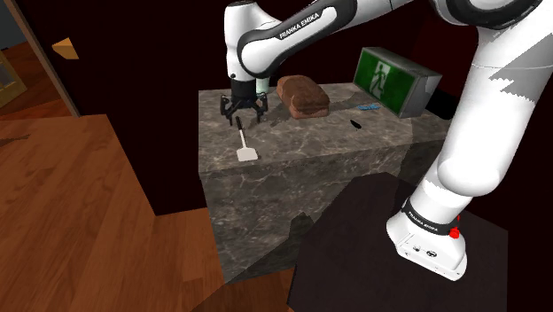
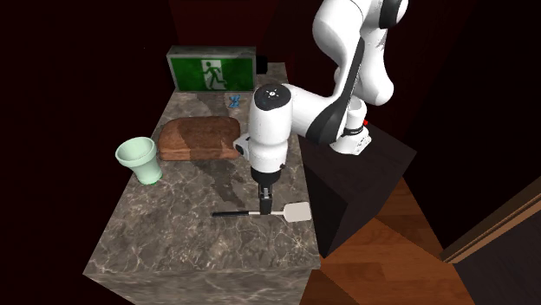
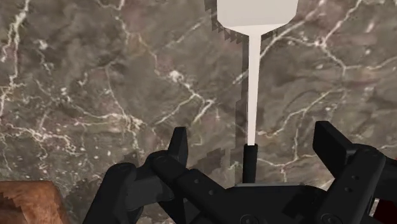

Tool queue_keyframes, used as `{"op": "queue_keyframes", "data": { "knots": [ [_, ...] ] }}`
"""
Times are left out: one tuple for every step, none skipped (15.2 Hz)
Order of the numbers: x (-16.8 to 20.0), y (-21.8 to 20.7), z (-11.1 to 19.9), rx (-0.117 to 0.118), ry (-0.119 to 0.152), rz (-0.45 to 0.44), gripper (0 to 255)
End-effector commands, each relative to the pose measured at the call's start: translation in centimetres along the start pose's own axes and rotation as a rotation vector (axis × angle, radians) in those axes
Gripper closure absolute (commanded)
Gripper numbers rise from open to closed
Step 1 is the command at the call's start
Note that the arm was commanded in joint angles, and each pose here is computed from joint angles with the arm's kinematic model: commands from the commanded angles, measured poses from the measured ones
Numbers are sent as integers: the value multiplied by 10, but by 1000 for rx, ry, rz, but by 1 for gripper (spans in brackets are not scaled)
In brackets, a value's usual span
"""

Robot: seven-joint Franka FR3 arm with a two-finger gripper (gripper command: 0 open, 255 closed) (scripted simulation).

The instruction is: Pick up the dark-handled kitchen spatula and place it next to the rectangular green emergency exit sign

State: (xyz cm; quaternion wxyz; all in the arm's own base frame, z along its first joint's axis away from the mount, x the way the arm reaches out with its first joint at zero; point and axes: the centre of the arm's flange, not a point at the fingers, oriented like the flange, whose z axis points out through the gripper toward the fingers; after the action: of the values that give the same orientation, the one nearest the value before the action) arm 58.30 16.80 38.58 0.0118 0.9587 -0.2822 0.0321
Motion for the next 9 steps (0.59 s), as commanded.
{"op": "queue_keyframes", "data": {
  "knots": [
    [7,-10,8,3,-2,28,0],
    [7,-10,13,3,-2,28,0],
    [7,-10,18,3,-2,28,0],
    [7,-11,24,3,-2,28,0],
    [7,-11,29,3,-2,28,0],
    [7,-11,34,3,-2,28,0],
    [7,-11,40,3,-2,28,0],
    [7,-11,48,3,-2,28,0],
    [7,-11,48,3,-2,28,0]
  ]
}}
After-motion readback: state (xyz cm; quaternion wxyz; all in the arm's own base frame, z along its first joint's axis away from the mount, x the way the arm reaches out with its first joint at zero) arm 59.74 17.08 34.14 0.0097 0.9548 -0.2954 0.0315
